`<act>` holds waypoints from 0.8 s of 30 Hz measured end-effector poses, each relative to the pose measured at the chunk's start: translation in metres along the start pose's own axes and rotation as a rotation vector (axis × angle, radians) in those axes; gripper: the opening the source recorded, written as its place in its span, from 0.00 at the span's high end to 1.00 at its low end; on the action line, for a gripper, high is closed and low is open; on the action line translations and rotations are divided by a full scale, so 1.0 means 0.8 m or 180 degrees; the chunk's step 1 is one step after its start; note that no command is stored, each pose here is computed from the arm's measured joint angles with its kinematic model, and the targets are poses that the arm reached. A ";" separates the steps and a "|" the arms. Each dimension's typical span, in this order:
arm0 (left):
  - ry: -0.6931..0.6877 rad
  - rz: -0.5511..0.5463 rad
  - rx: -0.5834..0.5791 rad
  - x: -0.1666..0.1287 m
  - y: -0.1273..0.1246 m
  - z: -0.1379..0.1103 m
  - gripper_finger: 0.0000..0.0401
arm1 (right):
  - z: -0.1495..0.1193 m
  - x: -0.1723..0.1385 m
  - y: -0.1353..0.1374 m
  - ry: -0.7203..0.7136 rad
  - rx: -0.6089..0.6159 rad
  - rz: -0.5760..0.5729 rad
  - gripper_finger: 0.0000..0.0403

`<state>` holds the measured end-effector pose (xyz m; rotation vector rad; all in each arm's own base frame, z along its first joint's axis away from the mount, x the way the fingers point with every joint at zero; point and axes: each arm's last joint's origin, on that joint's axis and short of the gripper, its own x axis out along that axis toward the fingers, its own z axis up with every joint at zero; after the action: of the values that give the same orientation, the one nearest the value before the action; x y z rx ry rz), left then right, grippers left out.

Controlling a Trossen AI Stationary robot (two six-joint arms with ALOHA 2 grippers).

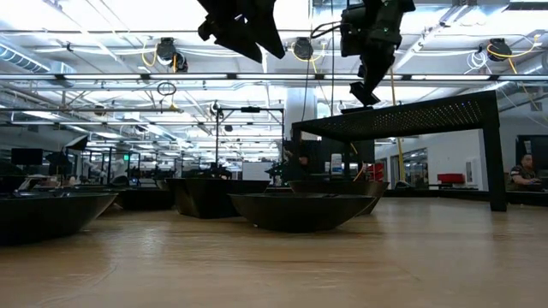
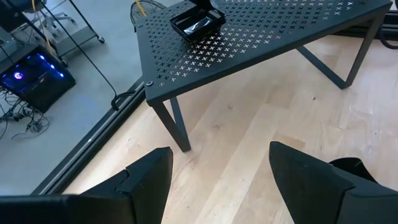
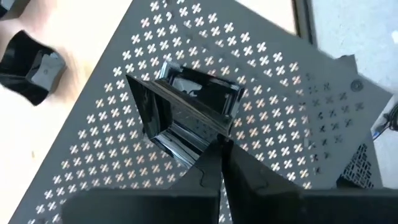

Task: Pick & Place Mini shaped plates
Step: Stack the black square plate on the square black plate on the shelf

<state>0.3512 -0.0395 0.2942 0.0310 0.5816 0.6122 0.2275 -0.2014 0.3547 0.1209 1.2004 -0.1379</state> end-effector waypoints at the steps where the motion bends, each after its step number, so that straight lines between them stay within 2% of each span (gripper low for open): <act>1: -0.0001 0.0000 0.0000 0.000 0.000 0.000 0.32 | 0.001 0.001 0.000 -0.0013 -0.0008 -0.0004 1.00; 10: 0.0029 -0.0093 0.0002 0.000 -0.001 0.000 0.32 | -0.003 0.014 0.001 0.0065 -0.0001 0.0045 0.98; 24: 0.0033 -0.0090 0.0006 0.000 -0.001 0.000 0.32 | -0.002 0.005 0.003 -0.0100 -0.0057 -0.0076 0.77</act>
<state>0.3514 -0.0401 0.2937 0.0211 0.5919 0.5846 0.2278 -0.1992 0.3505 0.0884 1.1717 -0.1493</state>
